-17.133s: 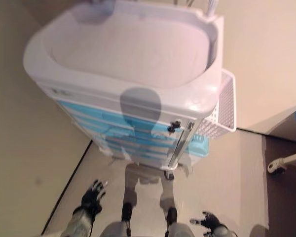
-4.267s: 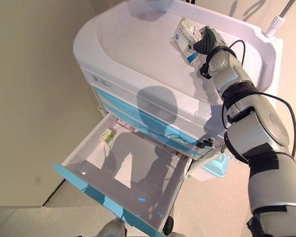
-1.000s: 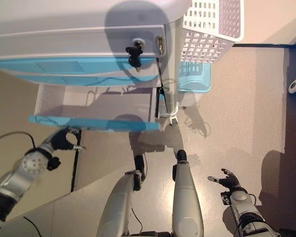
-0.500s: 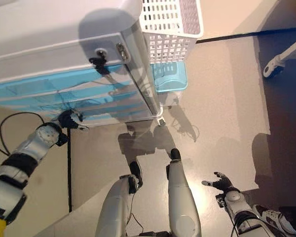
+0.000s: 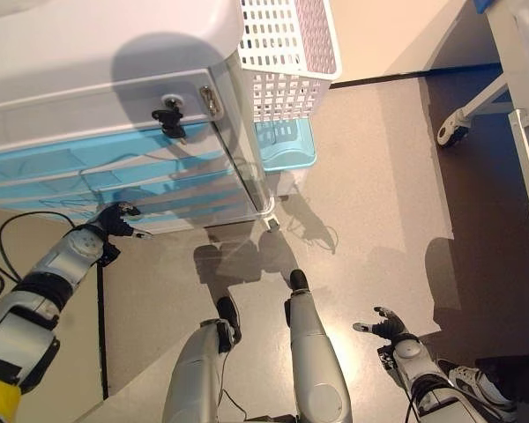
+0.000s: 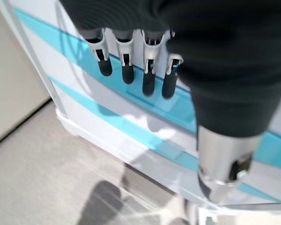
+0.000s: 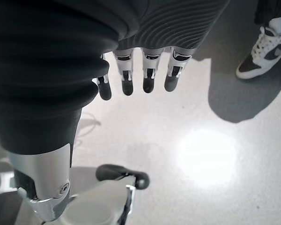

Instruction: Open the drawer and pick up the medicine

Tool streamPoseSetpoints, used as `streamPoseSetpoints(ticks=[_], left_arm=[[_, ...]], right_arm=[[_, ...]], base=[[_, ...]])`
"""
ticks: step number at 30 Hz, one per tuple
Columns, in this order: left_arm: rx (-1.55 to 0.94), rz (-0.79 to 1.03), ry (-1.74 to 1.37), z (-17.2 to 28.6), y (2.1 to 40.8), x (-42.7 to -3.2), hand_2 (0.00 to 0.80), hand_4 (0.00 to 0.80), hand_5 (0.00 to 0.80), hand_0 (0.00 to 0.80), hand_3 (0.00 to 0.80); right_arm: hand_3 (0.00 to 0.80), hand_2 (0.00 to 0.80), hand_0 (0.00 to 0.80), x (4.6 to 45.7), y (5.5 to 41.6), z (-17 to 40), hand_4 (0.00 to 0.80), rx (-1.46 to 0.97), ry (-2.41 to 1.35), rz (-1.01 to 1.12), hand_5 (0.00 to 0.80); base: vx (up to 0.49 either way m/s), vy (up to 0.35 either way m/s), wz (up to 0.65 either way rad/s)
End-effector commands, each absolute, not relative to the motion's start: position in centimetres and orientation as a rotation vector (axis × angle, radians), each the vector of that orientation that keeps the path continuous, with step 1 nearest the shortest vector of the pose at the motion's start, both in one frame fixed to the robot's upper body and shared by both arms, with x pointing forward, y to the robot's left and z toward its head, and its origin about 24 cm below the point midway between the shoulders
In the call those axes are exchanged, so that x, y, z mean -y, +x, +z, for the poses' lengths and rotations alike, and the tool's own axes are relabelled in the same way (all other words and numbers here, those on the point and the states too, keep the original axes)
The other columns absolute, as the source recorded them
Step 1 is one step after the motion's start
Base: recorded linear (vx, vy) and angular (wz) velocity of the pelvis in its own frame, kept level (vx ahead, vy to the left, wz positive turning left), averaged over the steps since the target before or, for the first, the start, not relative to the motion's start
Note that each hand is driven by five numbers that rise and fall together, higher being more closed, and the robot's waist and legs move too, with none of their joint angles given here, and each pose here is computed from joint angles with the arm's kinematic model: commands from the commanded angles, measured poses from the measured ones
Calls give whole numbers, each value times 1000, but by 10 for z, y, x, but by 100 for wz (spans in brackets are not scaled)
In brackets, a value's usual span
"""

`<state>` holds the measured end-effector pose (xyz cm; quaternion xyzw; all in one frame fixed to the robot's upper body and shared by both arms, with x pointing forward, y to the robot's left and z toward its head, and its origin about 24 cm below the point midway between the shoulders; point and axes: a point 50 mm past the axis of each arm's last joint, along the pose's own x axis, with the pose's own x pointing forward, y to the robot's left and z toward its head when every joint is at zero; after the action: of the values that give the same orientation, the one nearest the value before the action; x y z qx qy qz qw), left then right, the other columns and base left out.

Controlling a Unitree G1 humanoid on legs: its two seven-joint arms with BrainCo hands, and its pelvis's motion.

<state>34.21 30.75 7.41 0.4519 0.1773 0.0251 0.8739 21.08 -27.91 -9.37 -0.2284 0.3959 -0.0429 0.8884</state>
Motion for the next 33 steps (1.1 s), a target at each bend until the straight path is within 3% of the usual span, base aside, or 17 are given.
streamPoseSetpoints(ticks=[1, 6, 14, 22, 23, 29, 33], left_arm=[[-315, 114, 838, 77, 331, -320, 0, 0, 0, 0, 0], [-315, 66, 762, 57, 310, -315, 0, 0, 0, 0, 0], [-494, 53, 587, -12, 251, -311, 0, 0, 0, 0, 0], [-873, 216, 194, -111, 163, -284, 0, 0, 0, 0, 0], [-983, 274, 135, -130, 135, -277, 0, 0, 0, 0, 0], [-1171, 330, 73, -156, 92, -254, 0, 0, 0, 0, 0], [-1226, 203, 200, -161, 84, -239, 0, 0, 0, 0, 0]], right_arm=[[0, 0, 0, 292, 191, -99, 0, -877, -518, -108, 0], [0, 0, 0, 297, 173, -108, 0, -939, -522, -118, 0], [0, 0, 0, 294, 135, -127, 0, -1071, -493, -118, 0], [0, 0, 0, 279, 116, -140, 0, -1139, -412, -118, 0], [0, 0, 0, 271, 109, -145, 0, -1162, -374, -116, 0], [0, 0, 0, 255, 93, -156, 0, -1236, -279, -132, 0], [0, 0, 0, 249, 90, -159, 0, -1247, -240, -145, 0]], base=[[-22, -64, -3], [87, -64, 26], [113, -63, 34], [85, -36, 11], [50, -13, 5], [62, -19, 10], [45, -3, 4]])
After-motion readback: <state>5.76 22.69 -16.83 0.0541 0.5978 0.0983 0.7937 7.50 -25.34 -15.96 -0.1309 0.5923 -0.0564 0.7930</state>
